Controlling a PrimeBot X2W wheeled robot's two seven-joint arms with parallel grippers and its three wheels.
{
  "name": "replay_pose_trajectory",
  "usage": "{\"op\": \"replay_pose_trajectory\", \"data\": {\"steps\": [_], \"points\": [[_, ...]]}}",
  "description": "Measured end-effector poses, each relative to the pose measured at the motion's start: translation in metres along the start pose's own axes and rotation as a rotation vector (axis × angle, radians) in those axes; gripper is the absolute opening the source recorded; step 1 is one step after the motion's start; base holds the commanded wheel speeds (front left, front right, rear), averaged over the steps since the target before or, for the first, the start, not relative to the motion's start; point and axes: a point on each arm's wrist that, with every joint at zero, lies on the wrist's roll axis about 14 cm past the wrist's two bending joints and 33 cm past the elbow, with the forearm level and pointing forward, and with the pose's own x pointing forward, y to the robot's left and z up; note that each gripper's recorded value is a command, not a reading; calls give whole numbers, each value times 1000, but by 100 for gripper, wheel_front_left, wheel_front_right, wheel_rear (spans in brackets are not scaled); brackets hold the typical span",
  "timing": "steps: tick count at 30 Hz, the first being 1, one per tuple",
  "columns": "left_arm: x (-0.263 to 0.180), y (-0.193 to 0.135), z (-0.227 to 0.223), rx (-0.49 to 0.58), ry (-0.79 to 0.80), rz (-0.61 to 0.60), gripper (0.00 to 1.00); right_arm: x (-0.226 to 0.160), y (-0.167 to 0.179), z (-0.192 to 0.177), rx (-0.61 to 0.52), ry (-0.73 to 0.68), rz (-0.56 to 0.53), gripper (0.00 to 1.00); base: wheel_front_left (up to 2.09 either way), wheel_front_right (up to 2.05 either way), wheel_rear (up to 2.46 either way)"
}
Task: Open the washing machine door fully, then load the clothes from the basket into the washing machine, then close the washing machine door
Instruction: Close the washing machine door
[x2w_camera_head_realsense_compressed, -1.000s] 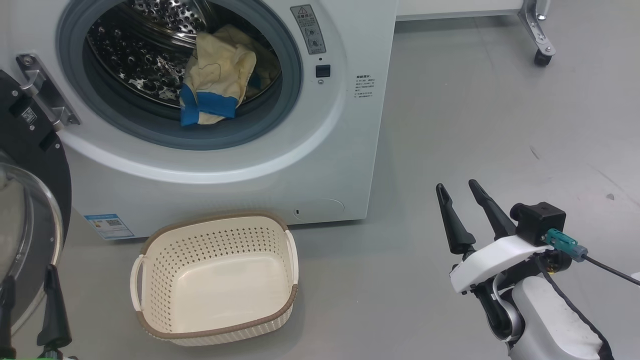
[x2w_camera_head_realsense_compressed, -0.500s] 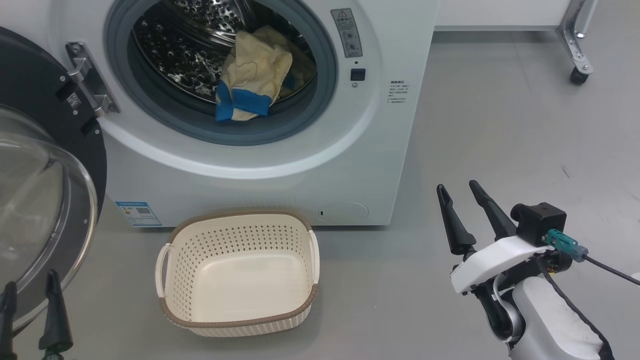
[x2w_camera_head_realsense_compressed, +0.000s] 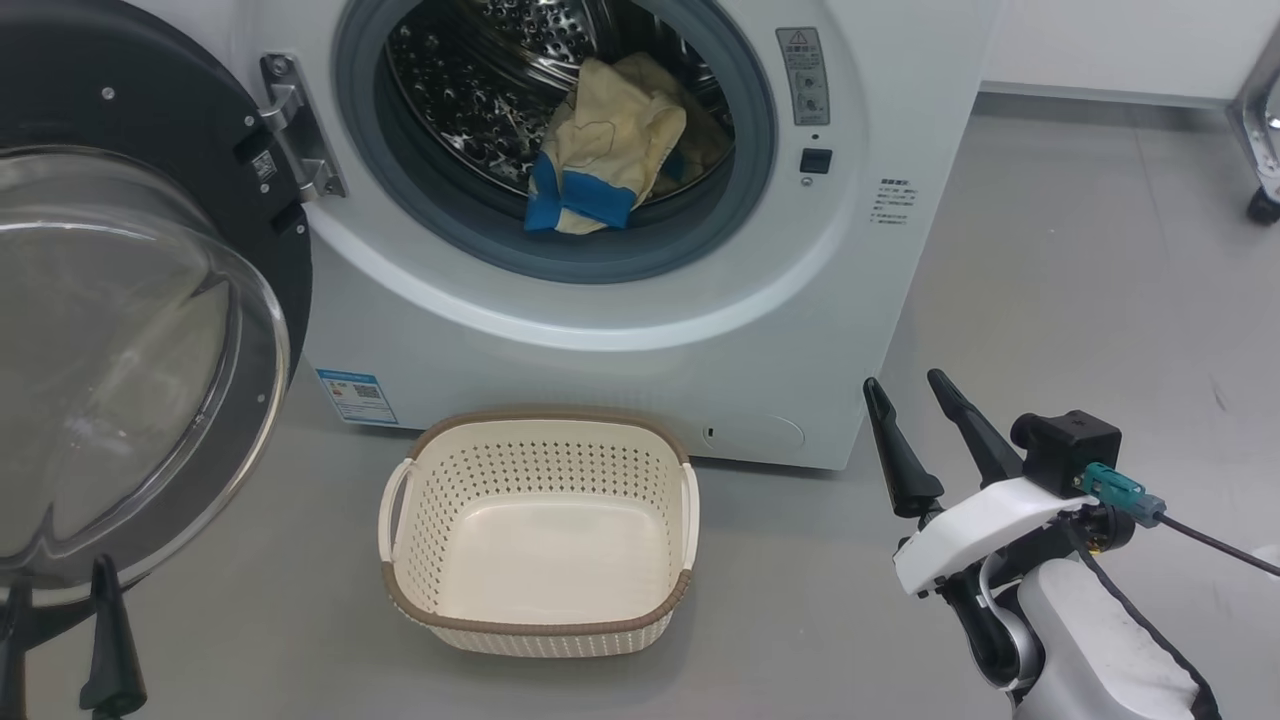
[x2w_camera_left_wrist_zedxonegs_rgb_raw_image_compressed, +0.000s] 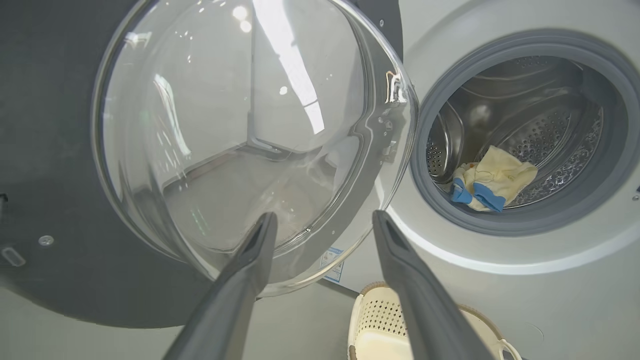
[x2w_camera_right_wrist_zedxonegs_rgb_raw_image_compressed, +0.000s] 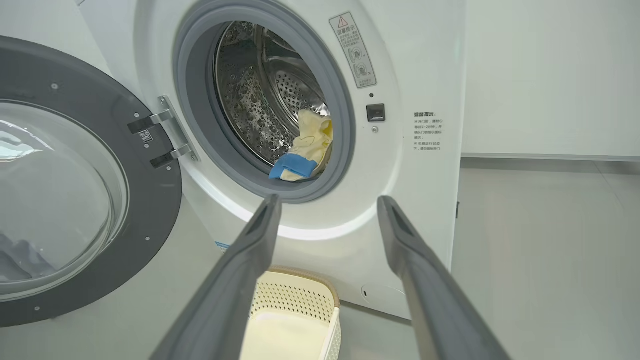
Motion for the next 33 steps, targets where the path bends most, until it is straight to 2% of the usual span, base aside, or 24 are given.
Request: {"op": "replay_pose_trajectory", "data": {"steps": [33], "points": [[-57,71,24,41,-70,266,100,35,78,-26,20,79,239,100,0,0,0]]}}
